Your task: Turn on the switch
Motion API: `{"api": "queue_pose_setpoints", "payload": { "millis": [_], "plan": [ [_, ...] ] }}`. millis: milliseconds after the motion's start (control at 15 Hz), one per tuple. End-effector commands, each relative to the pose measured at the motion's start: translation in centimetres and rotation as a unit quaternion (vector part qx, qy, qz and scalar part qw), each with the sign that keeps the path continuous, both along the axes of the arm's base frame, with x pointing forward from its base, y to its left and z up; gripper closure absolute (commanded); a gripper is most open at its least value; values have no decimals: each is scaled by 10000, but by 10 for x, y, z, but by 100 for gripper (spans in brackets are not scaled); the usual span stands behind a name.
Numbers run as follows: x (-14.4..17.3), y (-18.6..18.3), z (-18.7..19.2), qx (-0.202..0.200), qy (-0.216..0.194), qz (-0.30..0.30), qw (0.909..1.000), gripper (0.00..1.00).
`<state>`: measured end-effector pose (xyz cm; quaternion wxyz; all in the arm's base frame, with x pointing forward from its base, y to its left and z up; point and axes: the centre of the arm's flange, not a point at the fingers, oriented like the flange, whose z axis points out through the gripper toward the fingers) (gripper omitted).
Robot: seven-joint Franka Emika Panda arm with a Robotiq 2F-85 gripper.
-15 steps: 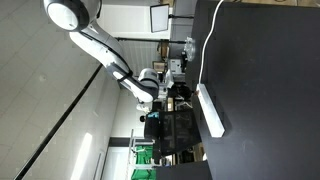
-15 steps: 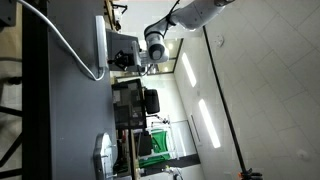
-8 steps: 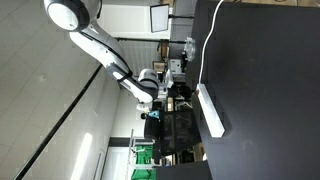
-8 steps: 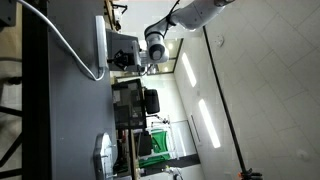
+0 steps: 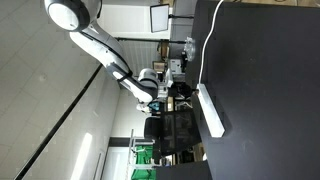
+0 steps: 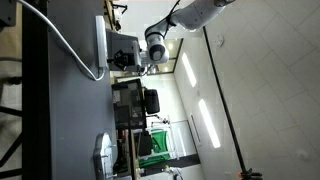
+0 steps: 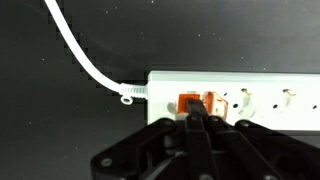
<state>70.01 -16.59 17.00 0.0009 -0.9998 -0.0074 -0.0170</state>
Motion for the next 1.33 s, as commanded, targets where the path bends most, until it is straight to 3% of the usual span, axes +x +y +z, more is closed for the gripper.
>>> {"api": "queue_pose_setpoints", "payload": {
  "millis": [0, 667, 1267],
  "plan": [
    [14, -12, 0, 9, 38, -110, 9999, 100],
    [43, -41, -17, 298, 683, -274, 9968, 100],
    [48, -34, -50, 133, 942, -295, 9950, 100]
  ]
}}
